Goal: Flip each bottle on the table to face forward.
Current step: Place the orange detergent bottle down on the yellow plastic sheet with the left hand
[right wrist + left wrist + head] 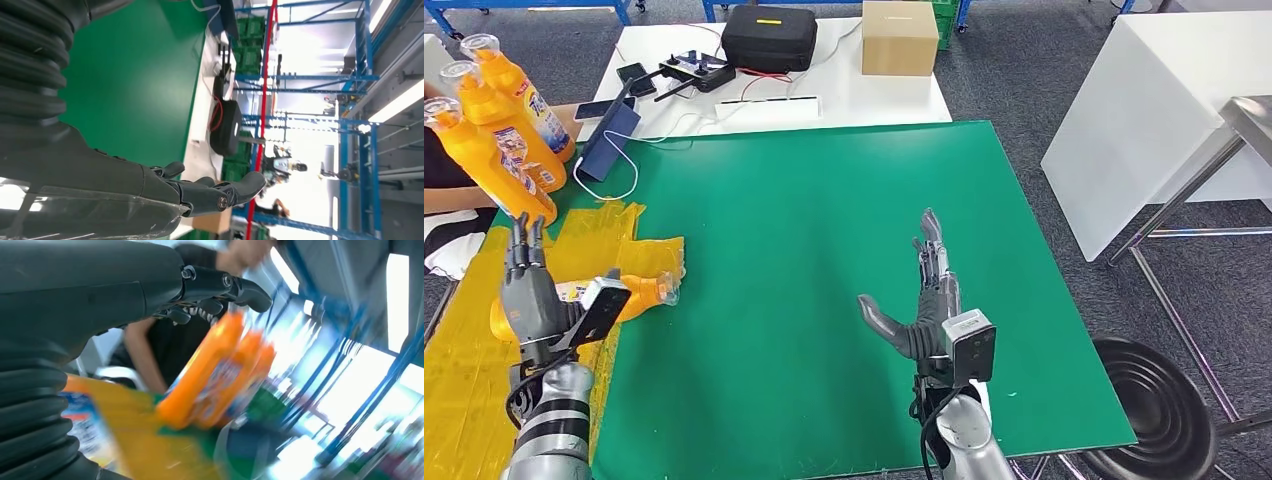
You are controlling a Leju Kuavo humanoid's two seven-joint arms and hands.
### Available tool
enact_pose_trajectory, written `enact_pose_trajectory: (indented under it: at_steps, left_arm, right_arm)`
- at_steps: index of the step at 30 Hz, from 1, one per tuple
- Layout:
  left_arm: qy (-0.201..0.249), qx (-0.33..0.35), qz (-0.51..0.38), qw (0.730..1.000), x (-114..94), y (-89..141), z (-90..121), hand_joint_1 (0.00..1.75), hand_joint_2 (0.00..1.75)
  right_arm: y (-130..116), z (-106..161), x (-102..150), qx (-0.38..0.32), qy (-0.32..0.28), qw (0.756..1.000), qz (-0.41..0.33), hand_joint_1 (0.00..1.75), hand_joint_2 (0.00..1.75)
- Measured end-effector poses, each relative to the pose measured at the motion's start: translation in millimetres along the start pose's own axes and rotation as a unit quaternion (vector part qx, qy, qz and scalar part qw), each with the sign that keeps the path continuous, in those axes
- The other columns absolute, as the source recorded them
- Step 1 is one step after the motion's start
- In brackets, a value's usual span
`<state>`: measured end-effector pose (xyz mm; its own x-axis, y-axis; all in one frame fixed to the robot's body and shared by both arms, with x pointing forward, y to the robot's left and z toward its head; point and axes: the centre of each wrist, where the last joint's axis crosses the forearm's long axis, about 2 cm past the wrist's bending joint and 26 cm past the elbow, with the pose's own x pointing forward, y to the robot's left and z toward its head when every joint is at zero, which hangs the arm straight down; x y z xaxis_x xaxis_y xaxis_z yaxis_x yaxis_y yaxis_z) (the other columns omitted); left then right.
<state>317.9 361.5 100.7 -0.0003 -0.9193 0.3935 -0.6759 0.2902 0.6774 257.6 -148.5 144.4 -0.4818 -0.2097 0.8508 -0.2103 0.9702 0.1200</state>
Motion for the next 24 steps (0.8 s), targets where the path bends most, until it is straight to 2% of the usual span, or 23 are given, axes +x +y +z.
enact_pose_trajectory:
  at_steps: [3,4,6,8,10,14,18,24]
  left_arm:
    - [0.072,0.09,0.119,0.986,16,6,10,0.0,1.75]
    - [0.091,0.103,0.171,0.976,24,9,14,0.0,1.75]
    - [0.099,0.076,0.298,0.946,49,12,21,0.0,1.75]
    - [0.069,0.011,0.399,0.914,79,15,29,0.0,1.75]
    - [0.027,-0.046,0.462,0.885,105,18,40,0.0,1.75]
    - [-0.038,-0.148,0.548,0.823,140,23,68,0.0,1.75]
    - [-0.079,-0.196,0.559,0.802,160,28,97,0.0,1.75]
    - [-0.093,-0.214,0.568,0.789,170,33,108,0.0,1.75]
  right_arm:
    - [1,4,4,-0.007,-0.015,0.999,0.033,0.0,1.75]
    - [1,7,6,-0.01,-0.02,0.999,0.043,0.0,1.75]
    - [1,14,10,-0.012,-0.034,0.997,0.062,0.0,1.75]
    - [2,21,15,-0.013,-0.048,0.996,0.077,0.0,1.75]
    - [2,28,20,-0.008,-0.06,0.994,0.088,0.0,1.75]
    - [3,43,27,0.014,-0.079,0.988,0.129,0.0,1.75]
    - [2,55,30,0.014,-0.073,0.987,0.144,0.0,1.75]
    - [-1,59,32,0.014,-0.07,0.987,0.147,0.0,1.75]
